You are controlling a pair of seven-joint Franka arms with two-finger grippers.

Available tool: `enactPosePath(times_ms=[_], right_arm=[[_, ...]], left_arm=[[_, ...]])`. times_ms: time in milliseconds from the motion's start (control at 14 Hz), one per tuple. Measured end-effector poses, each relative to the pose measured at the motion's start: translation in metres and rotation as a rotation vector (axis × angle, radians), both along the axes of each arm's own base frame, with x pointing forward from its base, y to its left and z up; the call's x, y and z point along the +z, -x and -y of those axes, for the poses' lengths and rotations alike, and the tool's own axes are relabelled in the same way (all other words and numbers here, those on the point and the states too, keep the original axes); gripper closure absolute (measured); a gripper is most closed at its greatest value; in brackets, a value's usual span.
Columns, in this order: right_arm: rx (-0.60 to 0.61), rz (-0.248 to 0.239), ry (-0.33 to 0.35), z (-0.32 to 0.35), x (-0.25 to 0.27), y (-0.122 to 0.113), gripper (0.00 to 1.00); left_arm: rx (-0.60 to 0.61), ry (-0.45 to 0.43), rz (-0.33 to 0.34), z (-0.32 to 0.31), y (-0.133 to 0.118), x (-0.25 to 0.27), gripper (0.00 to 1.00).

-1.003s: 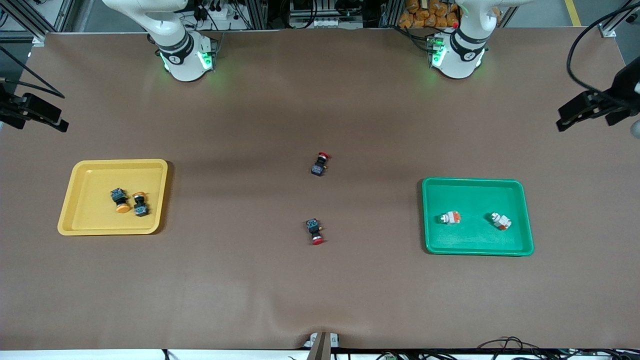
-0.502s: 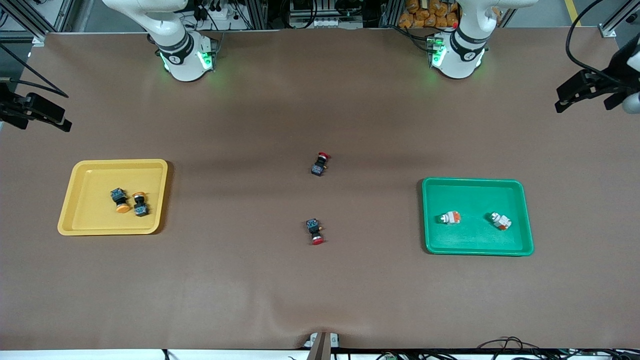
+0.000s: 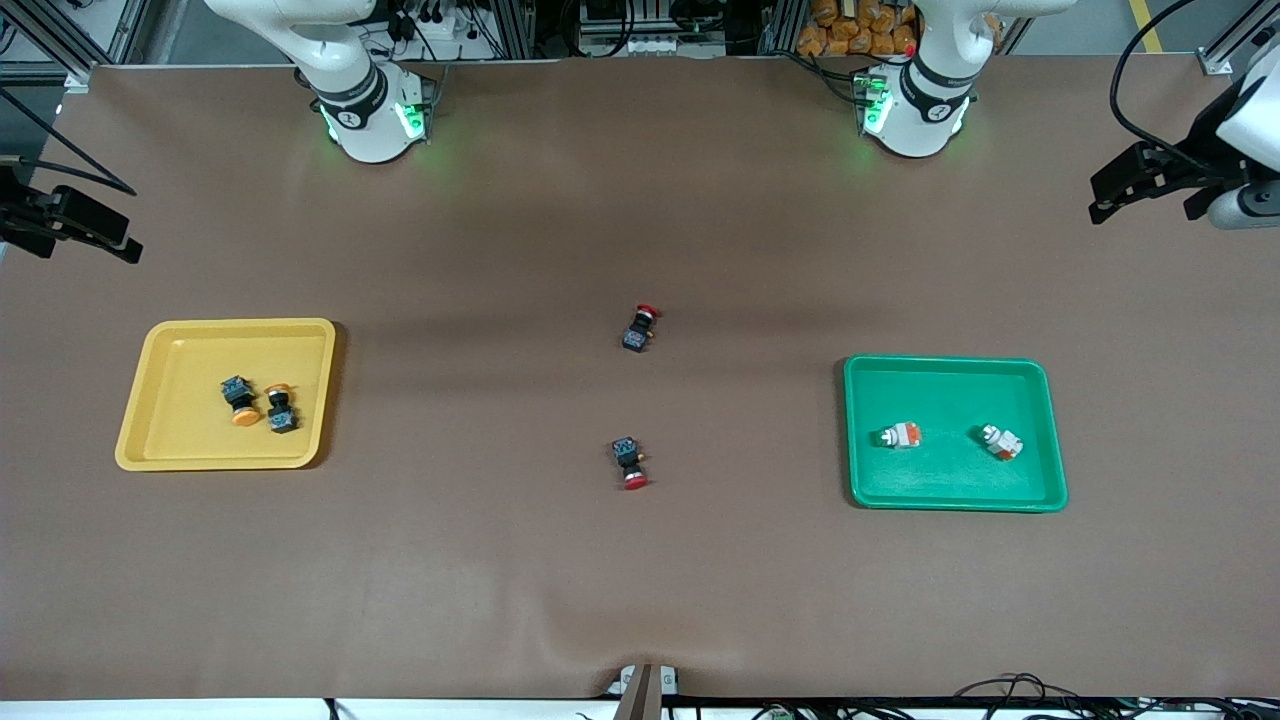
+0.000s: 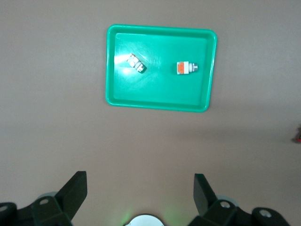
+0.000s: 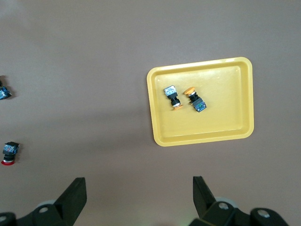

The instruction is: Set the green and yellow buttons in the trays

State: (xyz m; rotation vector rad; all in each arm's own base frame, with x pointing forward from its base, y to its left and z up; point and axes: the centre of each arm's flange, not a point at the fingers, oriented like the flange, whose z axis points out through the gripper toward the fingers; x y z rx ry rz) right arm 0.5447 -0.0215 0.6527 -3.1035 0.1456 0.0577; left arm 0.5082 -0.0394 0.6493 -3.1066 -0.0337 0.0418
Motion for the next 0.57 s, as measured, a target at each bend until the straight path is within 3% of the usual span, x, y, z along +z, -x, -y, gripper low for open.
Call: enactPosePath(times_ms=[573], right_arm=[[-0.001,0.0,0.01,0.001,0.0,0.0,0.0]], left_arm=[[0.033,-0.001,0.002,-0.016,0.0,0.005,0.0]])
